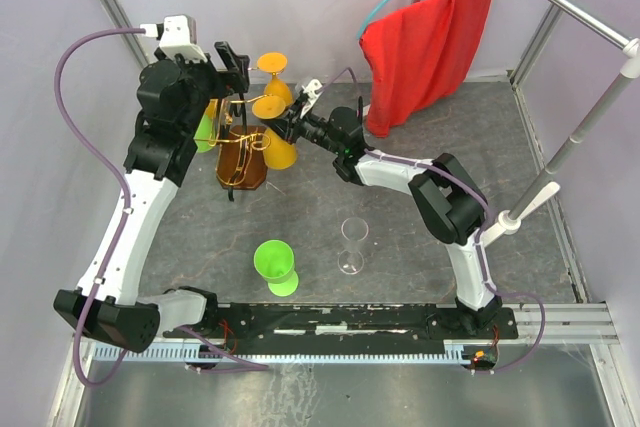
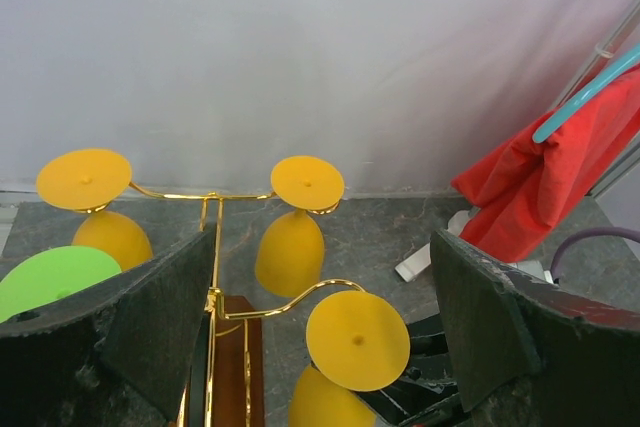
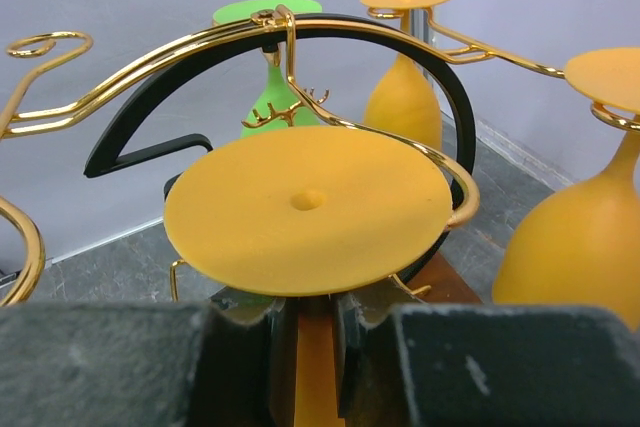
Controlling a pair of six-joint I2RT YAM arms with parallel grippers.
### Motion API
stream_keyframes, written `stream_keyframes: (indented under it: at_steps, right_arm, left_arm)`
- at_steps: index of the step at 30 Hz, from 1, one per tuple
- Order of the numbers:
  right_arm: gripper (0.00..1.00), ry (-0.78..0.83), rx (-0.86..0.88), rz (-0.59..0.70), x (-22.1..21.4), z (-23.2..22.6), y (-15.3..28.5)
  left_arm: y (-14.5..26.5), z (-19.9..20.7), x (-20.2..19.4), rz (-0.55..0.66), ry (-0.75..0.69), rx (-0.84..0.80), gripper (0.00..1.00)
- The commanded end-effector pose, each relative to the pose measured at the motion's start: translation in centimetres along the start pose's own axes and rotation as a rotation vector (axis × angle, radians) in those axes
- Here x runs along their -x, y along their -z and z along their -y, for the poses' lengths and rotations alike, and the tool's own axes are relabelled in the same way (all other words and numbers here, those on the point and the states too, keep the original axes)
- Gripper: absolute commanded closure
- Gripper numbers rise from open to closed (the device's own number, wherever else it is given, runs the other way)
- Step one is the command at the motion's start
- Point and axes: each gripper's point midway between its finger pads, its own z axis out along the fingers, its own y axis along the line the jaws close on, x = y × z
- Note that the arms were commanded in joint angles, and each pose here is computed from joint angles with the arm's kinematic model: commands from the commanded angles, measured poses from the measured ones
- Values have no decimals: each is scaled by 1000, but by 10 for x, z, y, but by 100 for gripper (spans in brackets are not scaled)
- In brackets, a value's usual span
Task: Place the wine glass upside down on the wine glass rack
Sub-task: Turn the wine glass upside down at the wine rack.
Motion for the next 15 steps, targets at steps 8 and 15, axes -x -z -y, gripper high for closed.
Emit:
stream_keyframes:
  at_steps: [8, 15]
  right_arm:
    - [99, 43, -3, 135, 36, -2, -21]
    - [99, 38, -56, 130, 32, 10, -26]
  left_arm:
    - [10, -7, 19, 56, -35, 23, 6]
    - [9, -8, 19, 58, -41, 27, 6]
